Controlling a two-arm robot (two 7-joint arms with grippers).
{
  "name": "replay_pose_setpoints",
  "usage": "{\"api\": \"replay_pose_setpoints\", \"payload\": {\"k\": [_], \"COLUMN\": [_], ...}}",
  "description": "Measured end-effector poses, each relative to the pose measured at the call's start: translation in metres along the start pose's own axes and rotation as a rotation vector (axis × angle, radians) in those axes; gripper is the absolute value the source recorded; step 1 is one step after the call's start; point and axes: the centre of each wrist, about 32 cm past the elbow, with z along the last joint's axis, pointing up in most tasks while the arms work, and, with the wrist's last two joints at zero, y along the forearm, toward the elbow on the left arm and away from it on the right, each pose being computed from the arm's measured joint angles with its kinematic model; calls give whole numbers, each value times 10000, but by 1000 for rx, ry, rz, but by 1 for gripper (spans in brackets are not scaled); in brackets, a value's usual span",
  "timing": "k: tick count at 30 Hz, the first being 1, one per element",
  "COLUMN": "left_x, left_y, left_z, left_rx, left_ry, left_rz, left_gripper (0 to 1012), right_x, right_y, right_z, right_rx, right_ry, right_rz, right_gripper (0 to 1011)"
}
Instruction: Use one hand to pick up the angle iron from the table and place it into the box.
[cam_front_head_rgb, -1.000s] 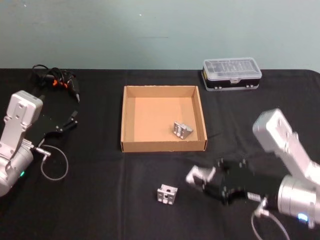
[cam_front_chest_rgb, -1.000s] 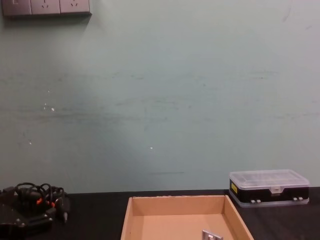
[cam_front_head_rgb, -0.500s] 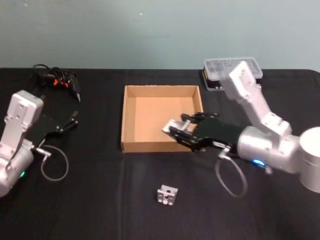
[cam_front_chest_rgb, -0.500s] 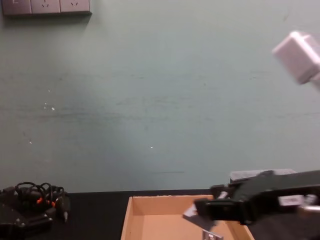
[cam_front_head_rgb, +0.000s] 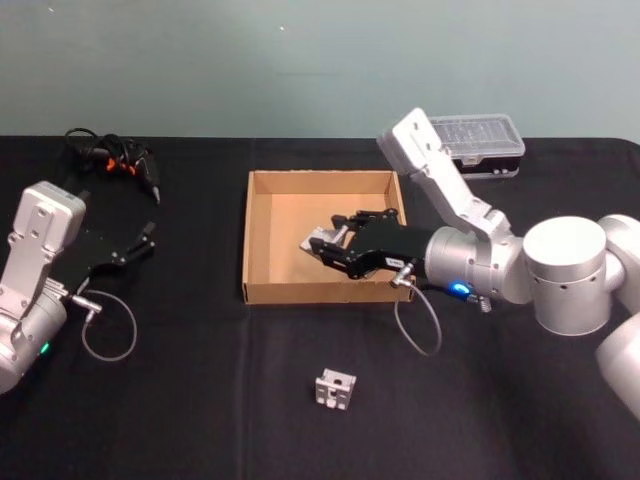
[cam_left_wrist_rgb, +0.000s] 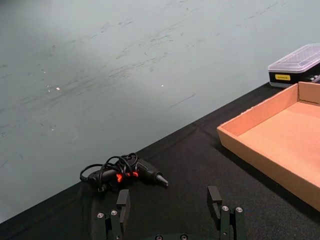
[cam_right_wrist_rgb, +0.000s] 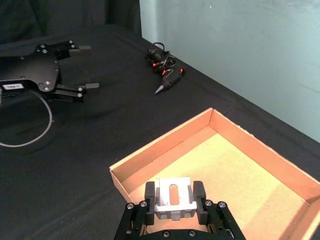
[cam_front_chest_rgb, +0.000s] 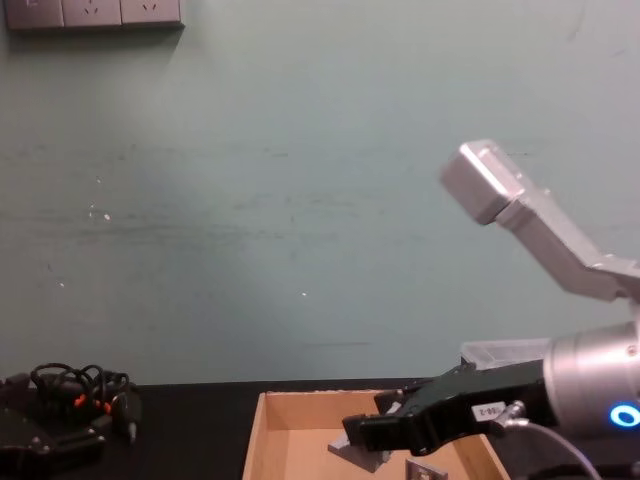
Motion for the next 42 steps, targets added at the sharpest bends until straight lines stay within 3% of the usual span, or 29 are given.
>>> {"api": "replay_pose_setpoints", "payload": {"k": [14,29,42], "left_x": [0,0,0], "left_y": [0,0,0], "left_z": [0,0,0], "left_rx": [0,0,0], "left_ry": [0,0,0], "left_rz": [0,0,0], "left_gripper": [1011,1011,1011], "right_x": [101,110,108], "right_y": [338,423,413], "right_z": [-90,-139,-150], "right_rx": [-41,-69,-66], "right_ry": [23,28,30], "right_rz": [10,17,13], "right_gripper": [452,471,883]}}
